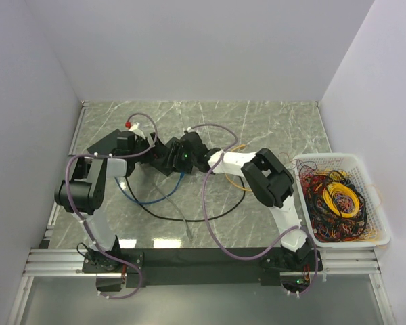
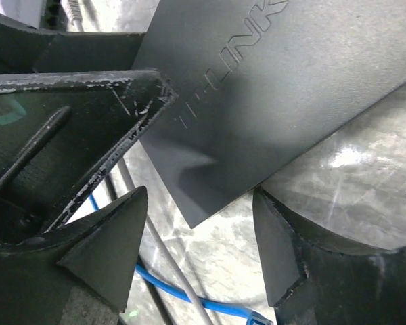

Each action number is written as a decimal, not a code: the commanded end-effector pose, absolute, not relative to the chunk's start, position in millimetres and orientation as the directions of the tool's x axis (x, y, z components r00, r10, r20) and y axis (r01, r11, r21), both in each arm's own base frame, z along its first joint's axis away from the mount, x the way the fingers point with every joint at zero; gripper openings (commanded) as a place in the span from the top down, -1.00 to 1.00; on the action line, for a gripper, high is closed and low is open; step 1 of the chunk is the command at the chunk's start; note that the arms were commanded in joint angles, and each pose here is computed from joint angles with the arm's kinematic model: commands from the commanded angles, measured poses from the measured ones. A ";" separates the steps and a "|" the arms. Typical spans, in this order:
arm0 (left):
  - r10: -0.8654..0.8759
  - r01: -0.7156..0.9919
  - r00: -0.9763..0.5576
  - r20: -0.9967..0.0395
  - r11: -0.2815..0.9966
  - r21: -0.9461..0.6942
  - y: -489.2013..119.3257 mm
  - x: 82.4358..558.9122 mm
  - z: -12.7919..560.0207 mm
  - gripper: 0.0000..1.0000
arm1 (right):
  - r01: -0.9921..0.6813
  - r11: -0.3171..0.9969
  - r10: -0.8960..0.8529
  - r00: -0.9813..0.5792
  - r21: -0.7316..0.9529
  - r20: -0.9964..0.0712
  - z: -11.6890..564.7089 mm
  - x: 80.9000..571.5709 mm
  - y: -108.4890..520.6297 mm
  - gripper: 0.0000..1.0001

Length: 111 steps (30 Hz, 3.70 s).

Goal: Insert the plug into the switch port

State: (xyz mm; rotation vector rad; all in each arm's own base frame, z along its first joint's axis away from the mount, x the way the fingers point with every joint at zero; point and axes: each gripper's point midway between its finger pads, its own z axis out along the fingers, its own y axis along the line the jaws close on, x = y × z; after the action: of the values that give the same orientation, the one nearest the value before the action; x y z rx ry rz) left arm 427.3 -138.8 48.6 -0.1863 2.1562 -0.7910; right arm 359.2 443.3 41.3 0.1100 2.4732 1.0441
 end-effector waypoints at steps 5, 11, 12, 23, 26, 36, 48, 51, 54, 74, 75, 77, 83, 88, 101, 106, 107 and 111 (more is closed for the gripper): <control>-0.325 0.175 -0.746 -0.582 0.747 -0.641 -176.9 418.2 60.4 -0.86 | -0.141 0.829 0.195 -0.833 0.540 -0.517 53.7 394.3 398.3 -0.63; -0.337 0.154 -0.738 -0.585 0.760 -0.632 -170.0 434.0 58.0 -0.86 | -0.166 0.884 0.152 -0.782 0.437 -0.604 95.2 417.1 355.2 -0.82; -0.342 0.146 -0.739 -0.581 0.760 -0.633 -169.3 436.0 55.8 -0.86 | -0.171 0.885 0.150 -0.776 0.432 -0.613 102.0 419.4 351.1 -0.83; -0.368 0.157 -0.700 -0.612 0.757 -0.635 -165.9 456.9 75.5 -0.85 | -0.006 0.967 0.184 -0.679 0.256 -0.711 149.8 428.1 220.5 -0.83; -0.369 0.173 -0.677 -0.637 0.761 -0.625 -164.4 459.0 85.5 -0.85 | 0.068 0.965 0.233 -0.672 0.255 -0.703 143.5 420.2 188.8 -0.76; -0.366 0.246 -0.629 -0.686 0.743 -0.622 -164.7 452.2 117.3 -0.85 | 0.194 0.894 0.396 -0.766 0.405 -0.507 74.7 425.0 157.4 -0.56; -0.393 0.258 -0.613 -0.685 0.721 -0.644 -158.1 441.6 123.2 -0.85 | 0.256 0.885 0.425 -0.786 0.390 -0.449 34.1 455.3 166.2 -0.54; -0.395 0.253 -0.615 -0.683 0.722 -0.644 -155.6 440.9 121.8 -0.85 | 0.267 0.884 0.431 -0.784 0.384 -0.447 29.2 459.4 165.9 -0.54; -0.404 0.252 -0.614 -0.678 0.714 -0.653 -154.4 440.6 123.0 -0.85 | 0.275 0.889 0.426 -0.791 0.367 -0.439 21.3 463.2 165.5 -0.54; -0.417 0.256 -0.614 -0.670 0.698 -0.669 -153.6 440.6 128.0 -0.84 | 0.230 0.899 0.393 -0.801 0.373 -0.452 20.9 471.1 174.2 1.00; -0.422 0.261 -0.607 -0.674 0.695 -0.670 -153.9 441.8 134.0 -0.84 | 0.219 0.904 0.384 -0.795 0.368 -0.470 27.7 472.1 173.8 1.00; -0.433 0.275 -0.585 -0.685 0.689 -0.670 -153.8 441.7 149.8 -0.84 | 0.195 0.911 0.369 -0.778 0.362 -0.508 50.6 471.8 174.0 1.00; -0.442 0.385 -0.484 -0.755 0.668 -0.637 -163.3 432.2 215.0 -0.85 | 0.090 0.911 0.340 -0.715 0.402 -0.611 130.0 457.0 184.9 1.00; -0.413 0.493 -0.428 -0.804 0.639 -0.591 -200.8 399.6 248.1 -0.85 | -0.049 0.885 0.323 -0.653 0.464 -0.685 192.6 420.6 202.4 1.00; -0.469 0.720 -0.279 -0.838 0.475 -0.506 -252.9 272.5 300.2 -0.88 | -0.534 0.610 0.329 -0.501 0.585 -0.801 279.1 287.5 242.3 1.00; -0.480 0.793 -0.233 -0.846 0.410 -0.451 -259.4 230.6 311.2 -0.88 | -0.678 0.492 0.333 -0.433 0.546 -0.838 292.2 247.2 242.6 1.00; -0.479 0.794 -0.233 -0.846 0.408 -0.450 -259.0 225.8 307.2 -0.89 | -0.693 0.479 0.333 -0.423 0.538 -0.842 292.5 242.1 242.4 1.00; -0.478 0.814 -0.215 -0.852 0.394 -0.427 -259.0 207.2 309.0 -0.88 | -0.739 0.440 0.344 -0.387 0.511 -0.856 290.0 225.1 238.8 1.00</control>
State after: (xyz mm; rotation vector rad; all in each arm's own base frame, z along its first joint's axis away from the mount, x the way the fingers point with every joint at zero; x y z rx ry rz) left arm 213.3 -263.3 291.7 0.3361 1.4124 -1.2485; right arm 239.2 234.2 260.8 -0.2628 1.7439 1.1511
